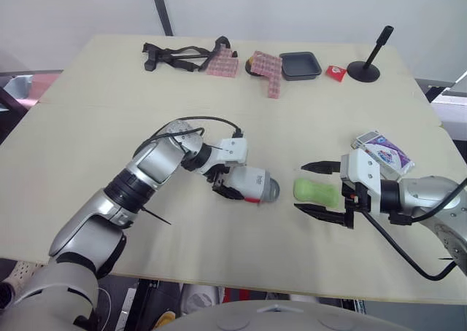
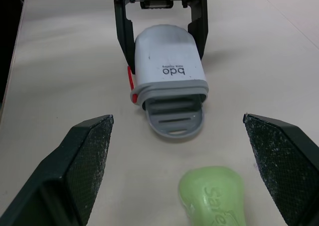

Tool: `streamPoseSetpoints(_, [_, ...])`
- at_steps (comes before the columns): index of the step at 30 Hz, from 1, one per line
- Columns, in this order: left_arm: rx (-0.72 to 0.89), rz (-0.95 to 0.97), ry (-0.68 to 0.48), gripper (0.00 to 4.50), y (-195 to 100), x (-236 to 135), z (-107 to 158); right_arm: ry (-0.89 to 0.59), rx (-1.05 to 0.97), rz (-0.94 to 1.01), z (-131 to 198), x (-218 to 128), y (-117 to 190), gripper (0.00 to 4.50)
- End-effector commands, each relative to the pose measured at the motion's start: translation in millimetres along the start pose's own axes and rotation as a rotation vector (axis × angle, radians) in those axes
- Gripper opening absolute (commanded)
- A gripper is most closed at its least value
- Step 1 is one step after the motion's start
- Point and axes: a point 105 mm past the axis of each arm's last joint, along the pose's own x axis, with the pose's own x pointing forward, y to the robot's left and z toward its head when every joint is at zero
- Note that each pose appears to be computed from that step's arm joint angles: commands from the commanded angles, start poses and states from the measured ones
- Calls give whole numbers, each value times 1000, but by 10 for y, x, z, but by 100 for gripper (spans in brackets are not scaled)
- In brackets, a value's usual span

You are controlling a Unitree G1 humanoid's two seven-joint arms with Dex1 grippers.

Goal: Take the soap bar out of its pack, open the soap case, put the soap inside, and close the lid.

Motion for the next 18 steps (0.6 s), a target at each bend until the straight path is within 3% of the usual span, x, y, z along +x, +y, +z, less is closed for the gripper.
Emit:
streamPoseSetpoints(1, [32, 30, -13, 347, 25, -167, 63, -12, -32, 3, 59, -16, 6, 448])
streamPoseSetpoints(18, [-22, 107, 23, 347, -63, -578, -246, -9, -41, 41, 71, 5, -2, 448])
